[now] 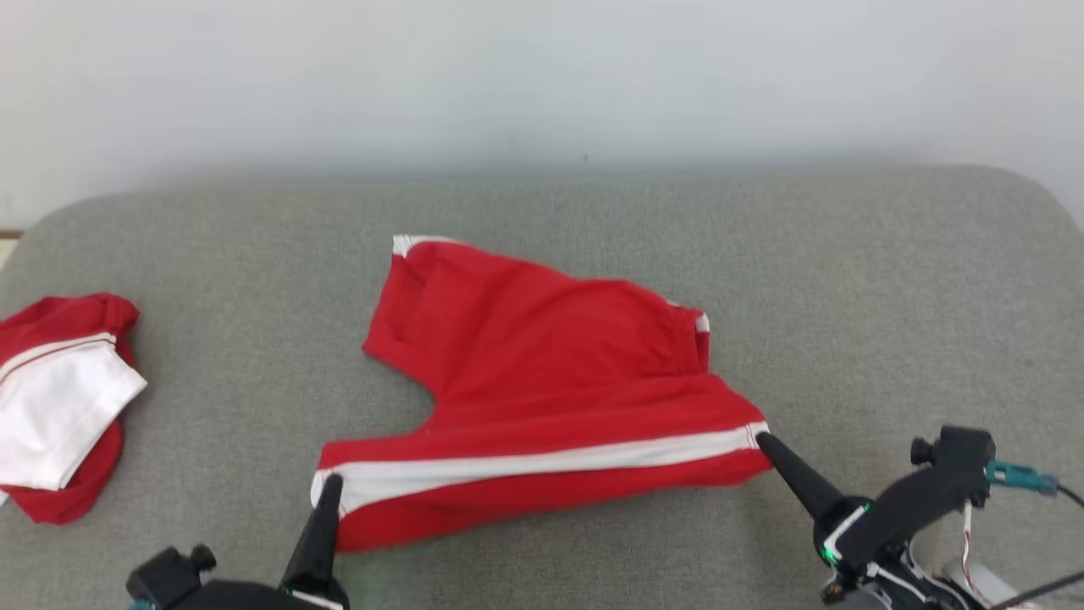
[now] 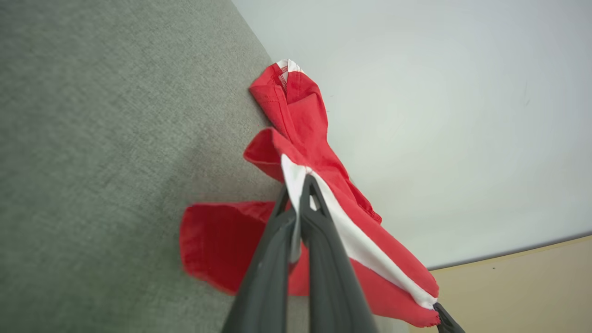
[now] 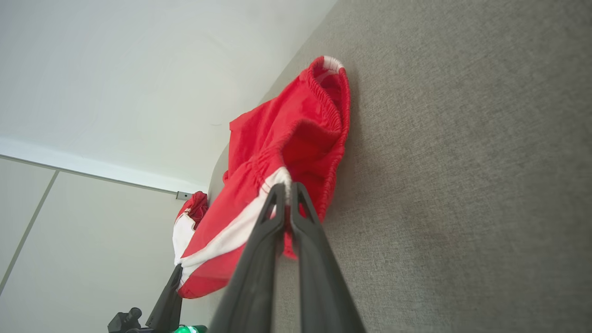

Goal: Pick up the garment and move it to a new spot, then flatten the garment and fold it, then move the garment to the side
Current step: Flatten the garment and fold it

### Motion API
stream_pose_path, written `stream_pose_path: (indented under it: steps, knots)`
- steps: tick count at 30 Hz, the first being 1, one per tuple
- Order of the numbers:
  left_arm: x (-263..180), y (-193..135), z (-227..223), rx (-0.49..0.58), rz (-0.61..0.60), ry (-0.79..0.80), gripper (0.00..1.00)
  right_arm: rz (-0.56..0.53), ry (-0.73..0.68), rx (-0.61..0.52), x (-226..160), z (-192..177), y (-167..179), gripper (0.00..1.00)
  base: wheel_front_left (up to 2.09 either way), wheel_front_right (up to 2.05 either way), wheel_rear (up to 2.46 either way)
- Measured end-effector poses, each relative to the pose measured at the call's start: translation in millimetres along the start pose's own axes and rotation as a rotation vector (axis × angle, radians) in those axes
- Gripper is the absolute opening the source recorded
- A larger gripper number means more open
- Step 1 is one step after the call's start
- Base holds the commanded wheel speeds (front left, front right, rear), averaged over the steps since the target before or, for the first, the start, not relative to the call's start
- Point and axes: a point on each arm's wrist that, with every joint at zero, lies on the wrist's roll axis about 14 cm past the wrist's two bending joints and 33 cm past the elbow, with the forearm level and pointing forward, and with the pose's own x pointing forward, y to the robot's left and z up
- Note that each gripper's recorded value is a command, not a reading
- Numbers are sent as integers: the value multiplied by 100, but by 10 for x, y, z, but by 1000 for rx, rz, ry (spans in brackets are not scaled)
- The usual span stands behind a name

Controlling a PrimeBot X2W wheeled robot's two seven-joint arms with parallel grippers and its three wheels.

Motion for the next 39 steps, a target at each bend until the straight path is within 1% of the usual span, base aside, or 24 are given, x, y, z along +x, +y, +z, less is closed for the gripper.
stream_pose_path:
  steps: [5, 10, 18, 25, 28, 31, 36, 39]
  knots:
    - [-223, -16, -114, 9, 5, 13, 0, 8, -1, 31, -191, -184, 40, 0, 0, 0, 0]
    - [-358, -62, -254, 26, -10, 49, 0, 35, 47, 39, -276, -385, 132, 0, 0, 0, 0]
    - [-460, -58, -135, 21, -8, 11, 0, 56, 54, 1, -329, -368, 191, 0, 0, 0, 0]
    - [-468, -72, -122, 20, -12, 6, 0, 55, 63, 2, -350, -384, 184, 0, 0, 0, 0]
    - [-439, -137, -75, 25, -34, -7, 0, 71, 36, 15, -337, -326, 235, 0, 0, 0, 0]
    - [-335, -279, 72, 41, -82, -41, 0, 81, -7, 27, -314, -233, 268, 0, 0, 0, 0]
    - [-63, -520, 352, 96, -165, -88, 0, 111, -82, 76, -216, -83, 357, 0, 0, 0, 0]
    - [170, -623, 499, 143, -201, -103, 0, 130, -139, 88, -107, 82, 404, 0, 0, 0, 0]
